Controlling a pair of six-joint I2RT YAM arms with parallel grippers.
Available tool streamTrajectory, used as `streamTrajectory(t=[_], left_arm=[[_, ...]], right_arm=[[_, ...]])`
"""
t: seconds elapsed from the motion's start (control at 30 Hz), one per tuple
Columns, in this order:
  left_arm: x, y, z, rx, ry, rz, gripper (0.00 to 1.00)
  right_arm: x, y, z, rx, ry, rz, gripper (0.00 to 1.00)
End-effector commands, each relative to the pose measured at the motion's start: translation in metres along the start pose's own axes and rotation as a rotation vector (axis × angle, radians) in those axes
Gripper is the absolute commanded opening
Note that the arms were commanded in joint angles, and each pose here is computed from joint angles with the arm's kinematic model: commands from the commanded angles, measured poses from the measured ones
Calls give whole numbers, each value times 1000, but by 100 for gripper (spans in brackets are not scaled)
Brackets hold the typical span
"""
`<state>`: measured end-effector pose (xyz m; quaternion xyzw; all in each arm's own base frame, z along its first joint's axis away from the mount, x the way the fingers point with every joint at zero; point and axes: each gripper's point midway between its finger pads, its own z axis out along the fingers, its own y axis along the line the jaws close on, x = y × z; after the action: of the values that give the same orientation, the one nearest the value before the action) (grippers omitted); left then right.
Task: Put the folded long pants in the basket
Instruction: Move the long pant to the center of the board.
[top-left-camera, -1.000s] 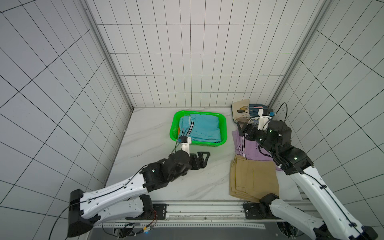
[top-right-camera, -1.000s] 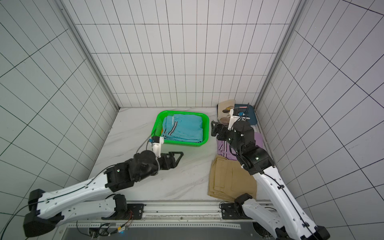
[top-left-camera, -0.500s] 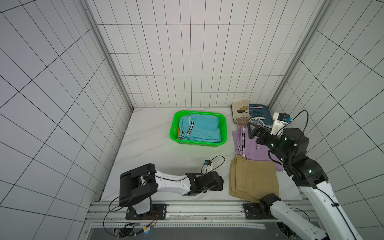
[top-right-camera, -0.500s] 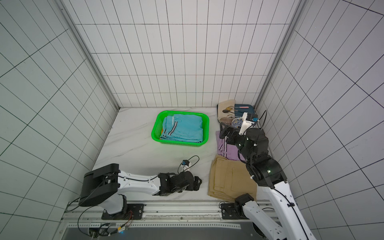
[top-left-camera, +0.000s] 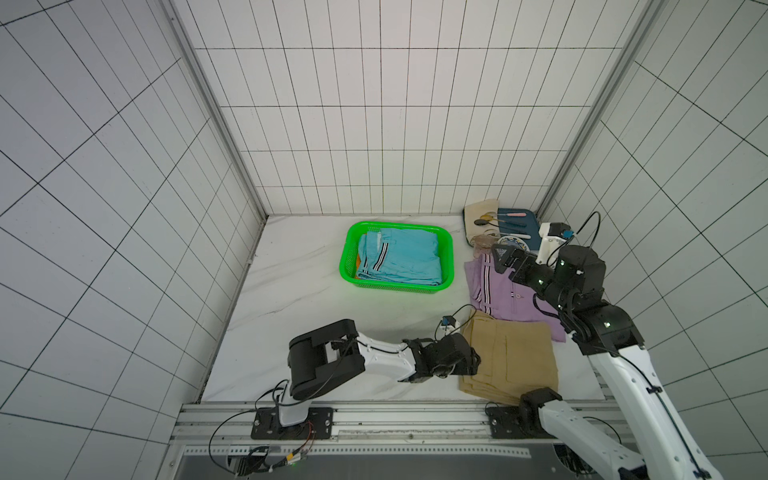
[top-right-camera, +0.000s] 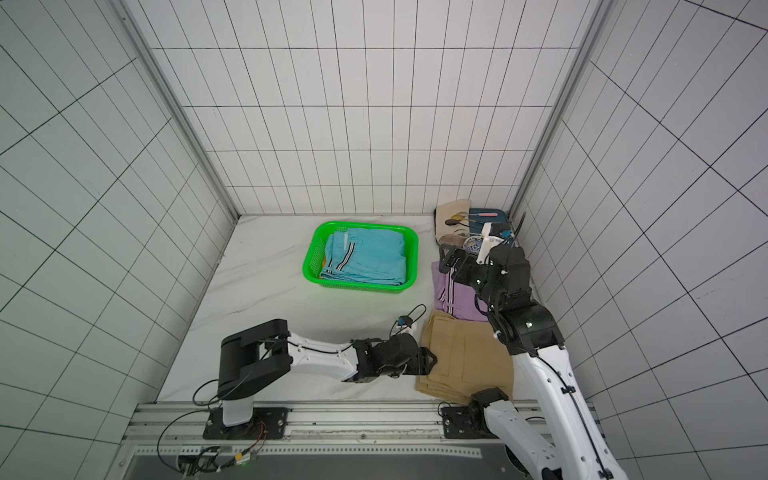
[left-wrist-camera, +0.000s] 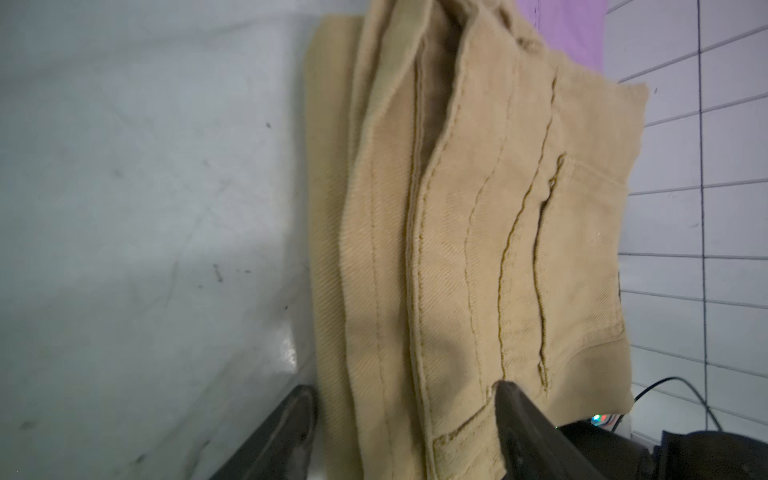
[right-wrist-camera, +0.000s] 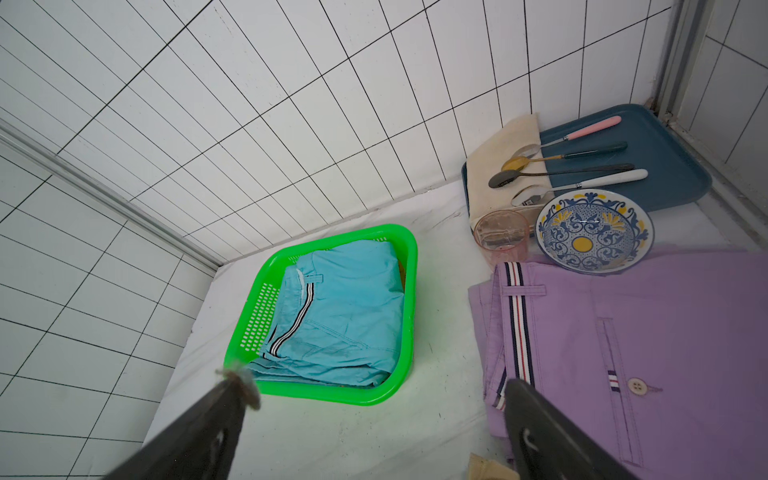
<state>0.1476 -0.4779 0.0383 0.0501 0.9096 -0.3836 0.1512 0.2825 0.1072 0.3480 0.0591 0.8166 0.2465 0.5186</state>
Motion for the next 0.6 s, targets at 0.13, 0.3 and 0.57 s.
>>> streamTrajectory(t=[0.13,0.3,0.57], left_arm=[[20,53,31,-54,129,-85,0],[0,68,-5,-74,56,-105,0],[-30,124,-107,-176,-63,-165,0]], right_arm=[[5,-1,1,-18,25,13,99],[7,-1,2,-18,30,14,99],[13,-5,9,-10,40,31,99]])
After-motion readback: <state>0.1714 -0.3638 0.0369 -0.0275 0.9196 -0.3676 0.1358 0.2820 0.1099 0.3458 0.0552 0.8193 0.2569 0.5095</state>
